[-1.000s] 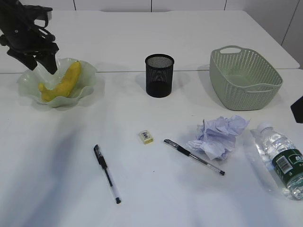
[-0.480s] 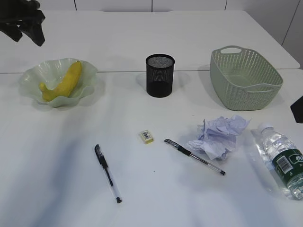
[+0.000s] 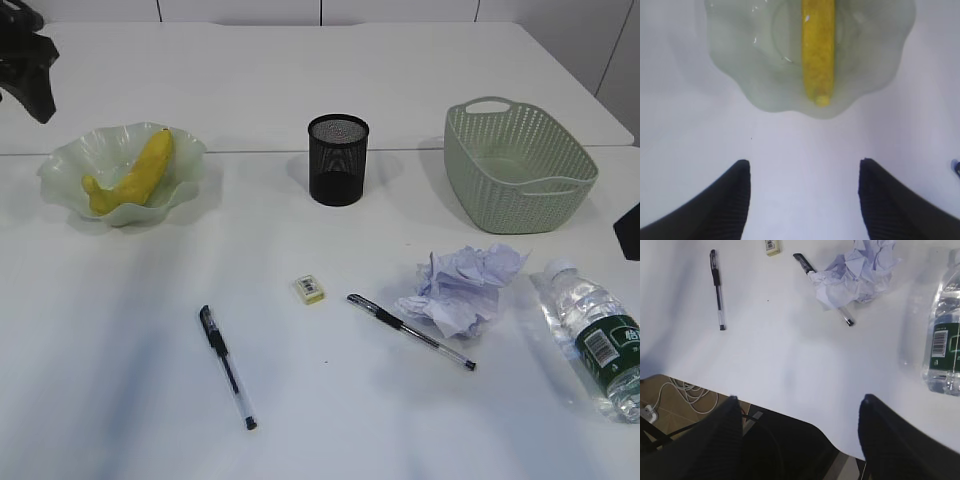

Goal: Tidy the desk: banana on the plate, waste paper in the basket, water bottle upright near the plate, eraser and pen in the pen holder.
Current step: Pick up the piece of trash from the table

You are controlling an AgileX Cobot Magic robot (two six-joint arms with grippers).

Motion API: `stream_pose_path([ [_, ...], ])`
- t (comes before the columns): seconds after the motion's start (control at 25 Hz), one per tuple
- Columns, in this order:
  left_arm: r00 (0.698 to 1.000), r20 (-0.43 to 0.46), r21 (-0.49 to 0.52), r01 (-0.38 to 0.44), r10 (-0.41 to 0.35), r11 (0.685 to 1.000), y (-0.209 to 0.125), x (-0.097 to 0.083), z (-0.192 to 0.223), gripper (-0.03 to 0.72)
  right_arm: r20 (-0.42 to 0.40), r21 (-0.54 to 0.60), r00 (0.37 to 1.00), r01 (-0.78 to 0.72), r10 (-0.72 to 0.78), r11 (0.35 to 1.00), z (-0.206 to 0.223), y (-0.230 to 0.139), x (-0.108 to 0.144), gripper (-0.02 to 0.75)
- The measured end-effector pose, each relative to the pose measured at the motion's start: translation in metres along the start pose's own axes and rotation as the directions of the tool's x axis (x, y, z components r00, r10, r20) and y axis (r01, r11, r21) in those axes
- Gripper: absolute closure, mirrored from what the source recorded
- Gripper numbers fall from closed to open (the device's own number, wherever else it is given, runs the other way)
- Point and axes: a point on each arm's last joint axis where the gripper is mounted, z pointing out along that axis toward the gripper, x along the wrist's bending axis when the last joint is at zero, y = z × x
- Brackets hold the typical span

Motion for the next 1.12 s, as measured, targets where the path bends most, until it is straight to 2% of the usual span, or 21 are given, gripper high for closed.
stream_pose_path([
  [0.36, 0.999, -0.023, -0.038, 0.046, -0.047, 0.998, -0.023, -0.002, -0.04, 0.201, 0.0, 0.0, 1.0, 0.0, 0.0, 1.0, 0.0, 0.0, 0.0, 0.202],
  [0.68, 0.992, -0.093, 0.007, 0.09, -0.089, 0.996, -0.07, -0.003, -0.053, 0.201, 0.0, 0.0, 1.0, 0.0, 0.0, 1.0, 0.0, 0.0, 0.0, 0.202],
  [1.12, 0.983, -0.101, -0.14, 0.141, -0.156, 0.98, -0.121, -0.009, -0.048, 0.201, 0.0, 0.001, 1.0, 0.006, -0.006, 1.0, 0.0, 0.0, 0.0, 0.202],
])
